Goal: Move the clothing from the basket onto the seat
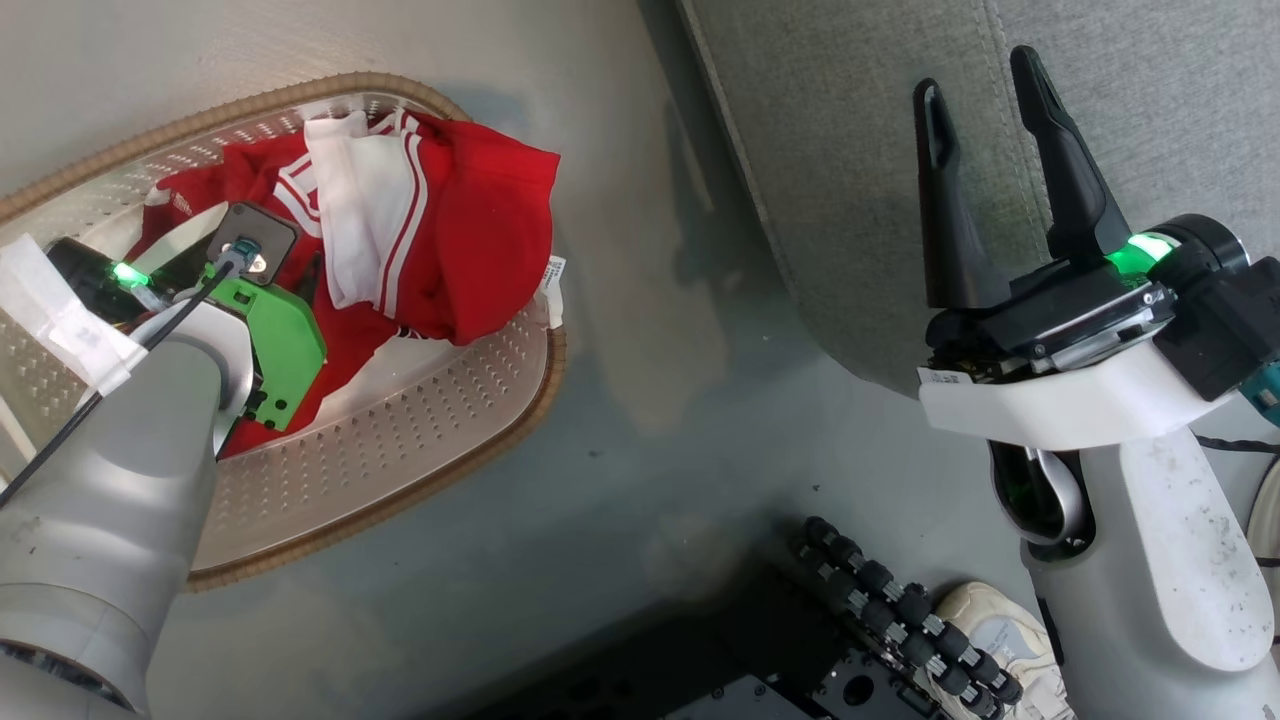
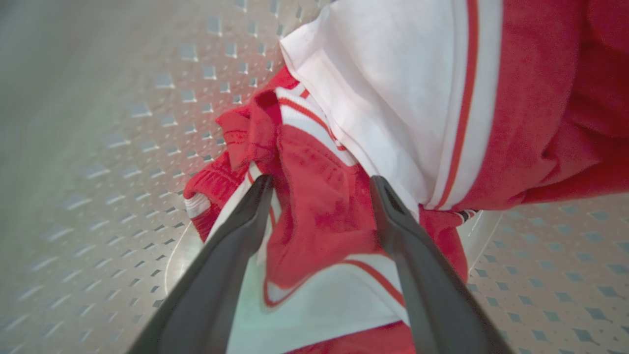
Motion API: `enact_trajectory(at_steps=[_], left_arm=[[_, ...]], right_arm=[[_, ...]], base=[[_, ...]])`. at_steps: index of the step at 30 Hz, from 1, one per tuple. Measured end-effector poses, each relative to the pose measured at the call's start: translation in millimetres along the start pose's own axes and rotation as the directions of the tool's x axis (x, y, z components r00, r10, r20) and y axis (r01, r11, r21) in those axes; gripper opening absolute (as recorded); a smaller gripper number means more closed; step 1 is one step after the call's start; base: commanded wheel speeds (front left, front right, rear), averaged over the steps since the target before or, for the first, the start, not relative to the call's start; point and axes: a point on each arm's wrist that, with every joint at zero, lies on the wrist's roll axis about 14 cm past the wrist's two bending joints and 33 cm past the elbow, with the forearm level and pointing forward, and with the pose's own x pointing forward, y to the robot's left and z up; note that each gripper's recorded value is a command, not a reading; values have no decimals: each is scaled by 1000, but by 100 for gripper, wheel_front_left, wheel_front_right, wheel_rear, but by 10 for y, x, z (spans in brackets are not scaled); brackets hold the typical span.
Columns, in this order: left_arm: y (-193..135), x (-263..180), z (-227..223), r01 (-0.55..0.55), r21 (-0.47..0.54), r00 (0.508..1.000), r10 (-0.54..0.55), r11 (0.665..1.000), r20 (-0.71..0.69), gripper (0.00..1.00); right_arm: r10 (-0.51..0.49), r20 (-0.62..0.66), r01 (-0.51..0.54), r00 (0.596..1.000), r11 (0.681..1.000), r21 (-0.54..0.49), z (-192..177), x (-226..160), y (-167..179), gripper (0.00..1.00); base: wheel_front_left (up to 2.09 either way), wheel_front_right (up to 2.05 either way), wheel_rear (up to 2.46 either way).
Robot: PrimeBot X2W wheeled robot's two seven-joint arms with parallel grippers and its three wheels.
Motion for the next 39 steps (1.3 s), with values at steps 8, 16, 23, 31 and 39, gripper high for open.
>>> enact_trajectory(at_steps=[8, 16, 23, 31, 39], left_arm=[[-63, 15, -343, 19, -16, 990, -21, 1000, -141, 0], [-173, -58, -44, 40, 8, 998, -39, 999, -46, 0], [-331, -250, 317, 57, 31, 996, -59, 998, 72, 0], [-494, -594, 721, 57, 39, 978, -63, 998, 200, 0], [-606, -1038, 1140, 31, 17, 947, -35, 999, 319, 0]], right_arm=[[20, -22, -20, 1000, 1000, 16, -148, 45, 75, 100], [31, 10, -31, 999, 999, 14, -9, 59, 112, 100], [41, 48, -41, 998, 999, 17, 184, 39, 165, 100], [52, 83, -53, 995, 998, 17, 403, -49, 240, 100], [67, 98, -69, 993, 997, 19, 568, -214, 344, 100]], base=[[1, 1, 1], [0, 0, 0], [0, 0, 0], [0, 0, 0], [0, 0, 0]])
